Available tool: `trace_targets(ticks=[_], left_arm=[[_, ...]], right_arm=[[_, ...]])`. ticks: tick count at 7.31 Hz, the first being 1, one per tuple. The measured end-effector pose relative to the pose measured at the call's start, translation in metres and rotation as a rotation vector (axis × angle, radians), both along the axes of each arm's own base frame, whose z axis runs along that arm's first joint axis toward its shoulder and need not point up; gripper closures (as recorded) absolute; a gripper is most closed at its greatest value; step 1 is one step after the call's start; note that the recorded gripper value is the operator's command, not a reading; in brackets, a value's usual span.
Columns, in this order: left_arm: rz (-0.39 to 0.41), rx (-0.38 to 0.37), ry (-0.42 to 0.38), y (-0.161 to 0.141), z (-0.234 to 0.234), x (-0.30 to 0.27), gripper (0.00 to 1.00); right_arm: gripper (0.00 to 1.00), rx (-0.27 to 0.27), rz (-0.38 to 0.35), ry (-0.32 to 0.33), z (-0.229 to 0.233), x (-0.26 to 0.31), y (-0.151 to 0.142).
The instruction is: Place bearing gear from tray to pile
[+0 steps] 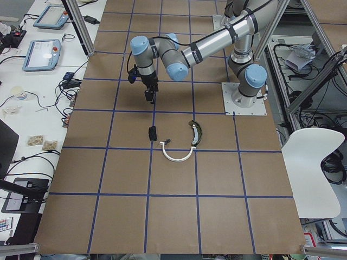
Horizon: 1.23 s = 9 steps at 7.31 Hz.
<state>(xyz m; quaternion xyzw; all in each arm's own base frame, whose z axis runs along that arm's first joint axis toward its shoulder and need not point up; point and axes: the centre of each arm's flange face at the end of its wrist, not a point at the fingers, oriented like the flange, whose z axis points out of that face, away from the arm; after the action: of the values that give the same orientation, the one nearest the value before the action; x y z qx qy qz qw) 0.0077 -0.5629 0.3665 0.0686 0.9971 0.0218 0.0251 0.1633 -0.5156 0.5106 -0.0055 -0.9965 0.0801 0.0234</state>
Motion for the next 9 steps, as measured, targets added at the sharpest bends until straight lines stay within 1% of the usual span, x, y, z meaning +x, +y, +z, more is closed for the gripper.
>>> trace_targets(ticks=[1, 2, 3, 4, 5, 6, 8, 9], left_arm=[[-0.005, -0.033, 0.047, 0.011, 0.023, -0.031, 0.00], [-0.040, -0.037, 0.056, 0.025, 0.045, -0.062, 0.00], [-0.064, -0.042, 0.042, 0.040, 0.068, -0.085, 0.00], [-0.038, -0.055, 0.065, 0.055, 0.087, -0.102, 0.00], [0.007, -0.057, 0.096, 0.066, 0.097, -0.111, 0.00], [0.034, -0.058, 0.111, 0.072, 0.101, -0.115, 0.00], [0.049, -0.049, 0.104, 0.074, 0.099, -0.115, 0.00], [0.051, -0.041, 0.078, 0.073, 0.095, -0.112, 0.00]], right_arm=[[0.00, -0.001, -0.001, 0.000, 0.000, 0.000, 0.000], [0.00, -0.001, -0.001, -0.001, 0.000, 0.000, 0.000], [0.00, -0.002, 0.000, -0.001, 0.000, 0.000, 0.000], [0.00, -0.002, 0.000, -0.001, 0.000, 0.000, 0.000], [0.00, 0.000, 0.000, -0.001, 0.000, 0.000, 0.000], [0.00, 0.000, -0.001, 0.000, 0.000, 0.000, 0.000], [0.00, 0.000, -0.001, 0.000, 0.000, 0.000, 0.000], [0.00, 0.001, 0.000, 0.000, 0.000, 0.000, 0.000]])
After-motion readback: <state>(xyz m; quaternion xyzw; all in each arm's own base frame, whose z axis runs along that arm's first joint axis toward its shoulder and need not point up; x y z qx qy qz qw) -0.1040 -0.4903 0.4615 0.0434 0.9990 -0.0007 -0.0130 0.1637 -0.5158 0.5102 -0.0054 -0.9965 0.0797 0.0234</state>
